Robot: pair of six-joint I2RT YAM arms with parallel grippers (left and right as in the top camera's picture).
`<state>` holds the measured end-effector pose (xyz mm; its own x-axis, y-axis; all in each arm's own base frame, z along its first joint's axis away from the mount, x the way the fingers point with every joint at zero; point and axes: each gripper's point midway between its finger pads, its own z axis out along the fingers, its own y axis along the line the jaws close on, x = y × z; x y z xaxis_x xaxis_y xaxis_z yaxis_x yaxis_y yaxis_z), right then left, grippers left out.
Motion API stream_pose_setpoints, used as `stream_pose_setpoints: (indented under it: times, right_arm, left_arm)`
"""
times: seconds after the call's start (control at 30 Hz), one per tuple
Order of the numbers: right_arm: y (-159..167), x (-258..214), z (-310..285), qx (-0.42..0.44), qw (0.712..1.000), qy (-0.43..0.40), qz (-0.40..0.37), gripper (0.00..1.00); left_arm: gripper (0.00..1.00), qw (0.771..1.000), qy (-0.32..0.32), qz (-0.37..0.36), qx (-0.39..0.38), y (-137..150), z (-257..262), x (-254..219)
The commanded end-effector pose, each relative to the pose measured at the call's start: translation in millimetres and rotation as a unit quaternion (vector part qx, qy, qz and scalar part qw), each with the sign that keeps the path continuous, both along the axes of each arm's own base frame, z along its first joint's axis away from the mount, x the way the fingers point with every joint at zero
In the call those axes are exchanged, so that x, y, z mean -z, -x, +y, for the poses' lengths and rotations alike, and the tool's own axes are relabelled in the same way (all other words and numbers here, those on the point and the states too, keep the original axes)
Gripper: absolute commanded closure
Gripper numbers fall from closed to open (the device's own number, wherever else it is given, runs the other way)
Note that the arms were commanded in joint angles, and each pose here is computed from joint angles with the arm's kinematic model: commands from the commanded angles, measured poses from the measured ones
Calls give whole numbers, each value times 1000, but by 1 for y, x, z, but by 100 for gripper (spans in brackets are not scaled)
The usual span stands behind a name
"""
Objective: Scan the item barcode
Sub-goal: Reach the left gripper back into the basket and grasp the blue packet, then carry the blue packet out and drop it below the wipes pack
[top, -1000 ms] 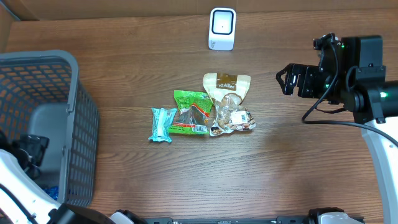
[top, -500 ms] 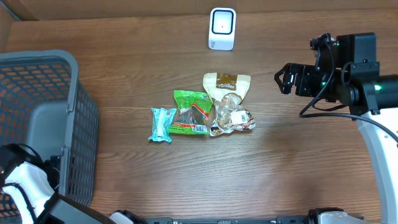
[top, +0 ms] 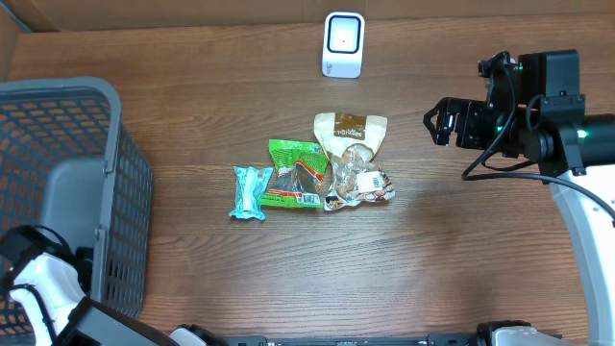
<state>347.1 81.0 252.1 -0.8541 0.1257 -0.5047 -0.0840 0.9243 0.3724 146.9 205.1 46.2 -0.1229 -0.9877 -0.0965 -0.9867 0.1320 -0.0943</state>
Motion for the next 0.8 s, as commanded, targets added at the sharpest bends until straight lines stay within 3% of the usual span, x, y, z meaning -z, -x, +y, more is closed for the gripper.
stream_pose_setpoints:
  times: [0.0, 0.2, 0.37, 0.43, 0.57, 0.77]
  right_arm:
    - [-3, -8, 2, -4, 1000, 0, -11, 0]
    - [-3, -8, 2, -4, 1000, 0, -12, 0]
    - [-3, -8, 2, -3, 1000, 0, -12, 0]
    - [-3, -8, 2, -3, 1000, 0, -12, 0]
    - [-4, -9, 2, -3, 1000, -1, -14, 0]
    - [-4, -8, 2, -3, 1000, -1, -14, 0]
  left_arm:
    - [96, 994, -15, -92, 58, -43, 16, -61]
    - [96, 977, -71, -134, 148, -82, 10, -168]
    - [96, 948, -128, -187, 224, -117, -21, -251]
    - [96, 914, -151, -227, 299, -140, -60, -293]
    - [96, 856, -151, -275, 410, -170, -137, -324]
    - [96, 776, -61, -251, 576, -178, -266, -282]
